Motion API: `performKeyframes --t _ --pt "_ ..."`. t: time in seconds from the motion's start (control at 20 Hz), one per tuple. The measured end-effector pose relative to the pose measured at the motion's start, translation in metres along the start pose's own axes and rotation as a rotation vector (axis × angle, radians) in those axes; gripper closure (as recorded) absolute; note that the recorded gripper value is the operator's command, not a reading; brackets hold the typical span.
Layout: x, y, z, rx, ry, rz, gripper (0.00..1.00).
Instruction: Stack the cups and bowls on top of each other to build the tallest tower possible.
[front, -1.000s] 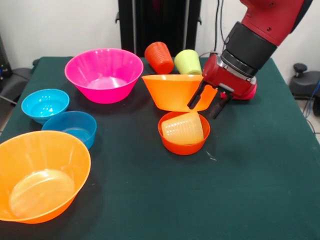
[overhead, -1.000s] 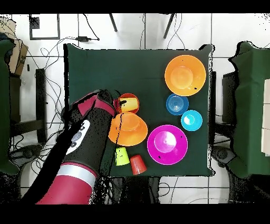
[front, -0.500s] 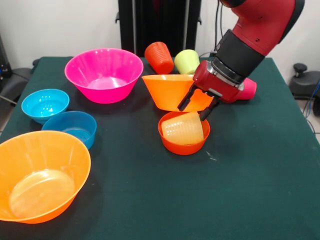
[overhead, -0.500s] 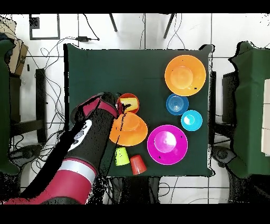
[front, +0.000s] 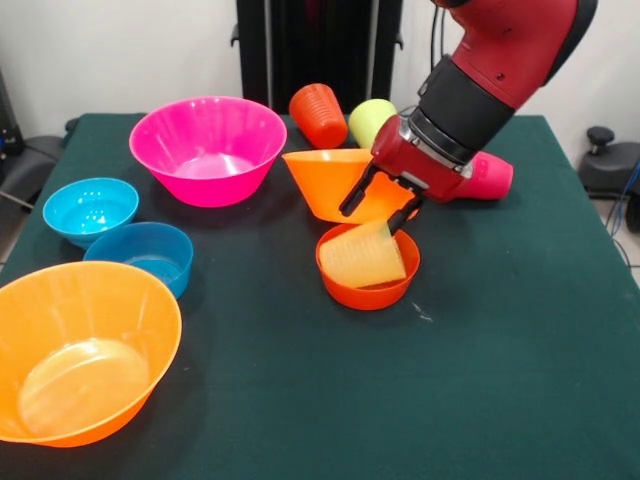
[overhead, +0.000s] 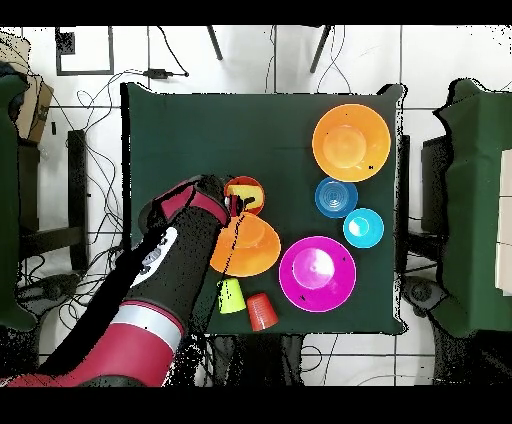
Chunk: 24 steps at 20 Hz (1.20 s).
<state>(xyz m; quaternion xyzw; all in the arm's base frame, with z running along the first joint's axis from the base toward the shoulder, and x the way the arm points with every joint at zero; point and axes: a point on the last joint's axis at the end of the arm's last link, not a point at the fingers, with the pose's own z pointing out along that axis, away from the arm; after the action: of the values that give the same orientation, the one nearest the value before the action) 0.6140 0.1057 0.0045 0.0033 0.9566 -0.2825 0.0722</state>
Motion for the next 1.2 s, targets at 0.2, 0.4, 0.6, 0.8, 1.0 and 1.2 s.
performKeyframes --t 0.2,0.4,0.6,0.8,1.0,1.2 --pt "-0.001 -0.005 0.000 0.008 0.000 0.007 0.00" --pt "-0.002 -0.009 0.001 0.016 -0.001 0.009 0.00" --pt "-0.002 -0.013 0.002 0.019 0.002 0.013 0.00" --pt "-0.003 -0.018 0.006 0.021 0.008 0.022 0.00" --pt "-0.005 -0.034 0.017 0.020 0.026 0.051 0.00" --pt "-0.010 -0.055 0.031 0.002 0.051 0.101 0.00"
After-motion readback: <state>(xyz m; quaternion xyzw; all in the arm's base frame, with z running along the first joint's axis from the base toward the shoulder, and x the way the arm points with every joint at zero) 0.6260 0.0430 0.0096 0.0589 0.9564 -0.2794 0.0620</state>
